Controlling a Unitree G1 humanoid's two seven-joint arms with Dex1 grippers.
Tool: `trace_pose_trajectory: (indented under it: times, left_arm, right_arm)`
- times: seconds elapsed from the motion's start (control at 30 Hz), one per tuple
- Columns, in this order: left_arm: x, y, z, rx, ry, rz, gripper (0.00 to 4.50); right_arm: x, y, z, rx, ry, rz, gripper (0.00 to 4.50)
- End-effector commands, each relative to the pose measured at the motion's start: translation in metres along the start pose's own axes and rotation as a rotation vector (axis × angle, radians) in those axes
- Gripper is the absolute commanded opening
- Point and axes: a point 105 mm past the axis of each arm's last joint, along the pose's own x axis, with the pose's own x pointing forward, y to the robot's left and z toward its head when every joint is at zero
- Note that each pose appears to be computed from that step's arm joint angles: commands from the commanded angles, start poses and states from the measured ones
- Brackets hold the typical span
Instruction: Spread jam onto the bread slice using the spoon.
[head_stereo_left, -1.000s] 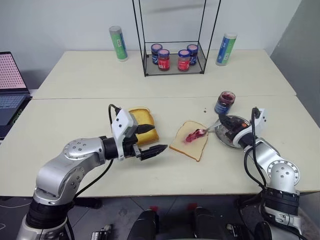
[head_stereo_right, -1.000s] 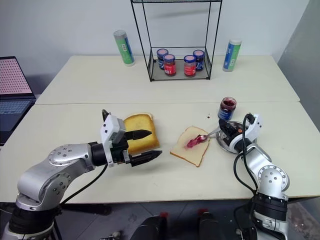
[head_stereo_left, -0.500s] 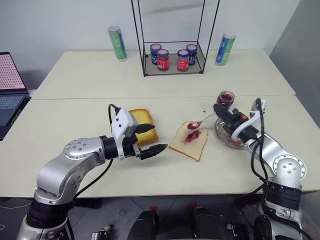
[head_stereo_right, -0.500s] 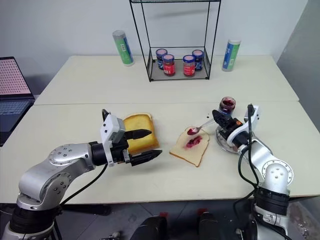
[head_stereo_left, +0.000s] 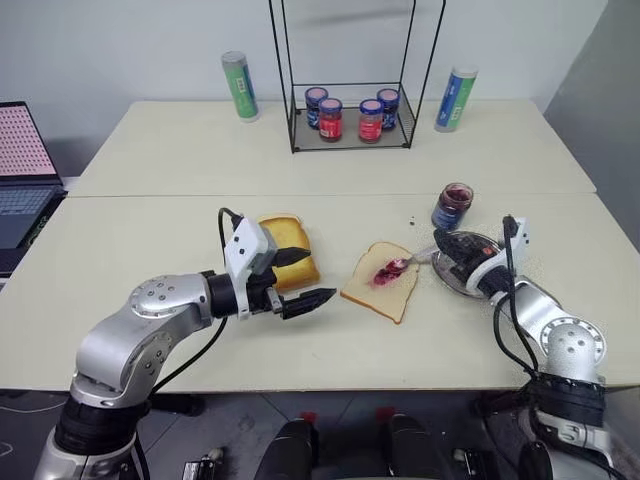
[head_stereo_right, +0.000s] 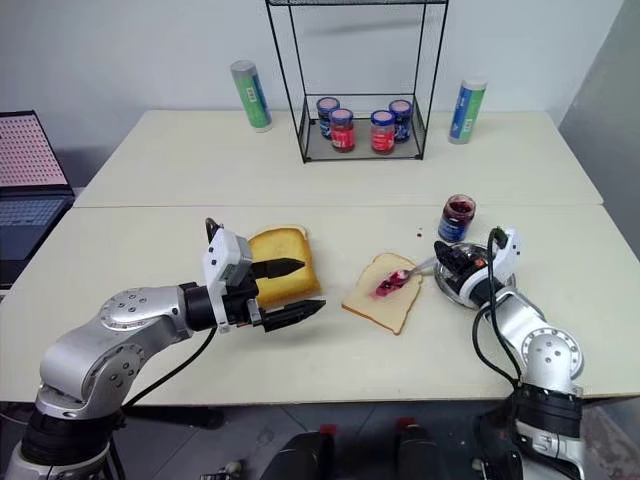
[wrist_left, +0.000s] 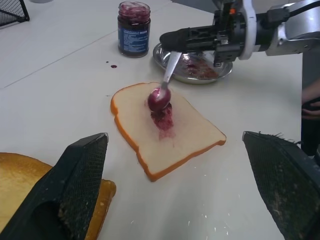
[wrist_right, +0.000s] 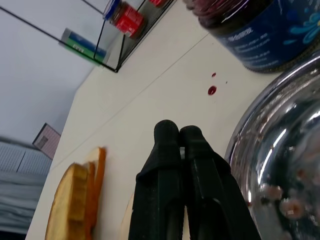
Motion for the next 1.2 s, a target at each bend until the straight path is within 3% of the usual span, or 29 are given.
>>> trace_pose_trajectory:
  times: [0.03,0.33,0.5,0.63,0.93,1.2]
  left_arm:
    - [0.001,-0.002,0.010,0.045,-0.023,-0.018,4.50]
    - [0.002,-0.003,0.009,0.042,-0.026,-0.022,4.50]
    - [0.002,-0.004,0.009,0.043,-0.027,-0.023,4.50]
    - [0.001,-0.005,0.009,0.046,-0.026,-0.021,4.50]
    - [-0.001,-0.007,0.008,0.045,-0.018,-0.022,4.50]
    - [0.002,-0.005,0.009,0.048,-0.017,-0.033,4.50]
  right_arm:
    - [-0.011,0.011,-0.002,-0.007,0.030,0.056,0.01]
    - [-0.004,0.037,0.020,0.088,-0.024,0.158,0.01]
    - [0.015,0.038,0.004,0.117,0.012,0.145,0.01]
    - [0.023,0.022,-0.008,0.087,0.043,0.078,0.01]
    - [-0.001,-0.006,-0.005,0.016,0.062,0.017,0.01]
    - [-0.023,0.007,-0.009,-0.074,0.107,0.050,0.01]
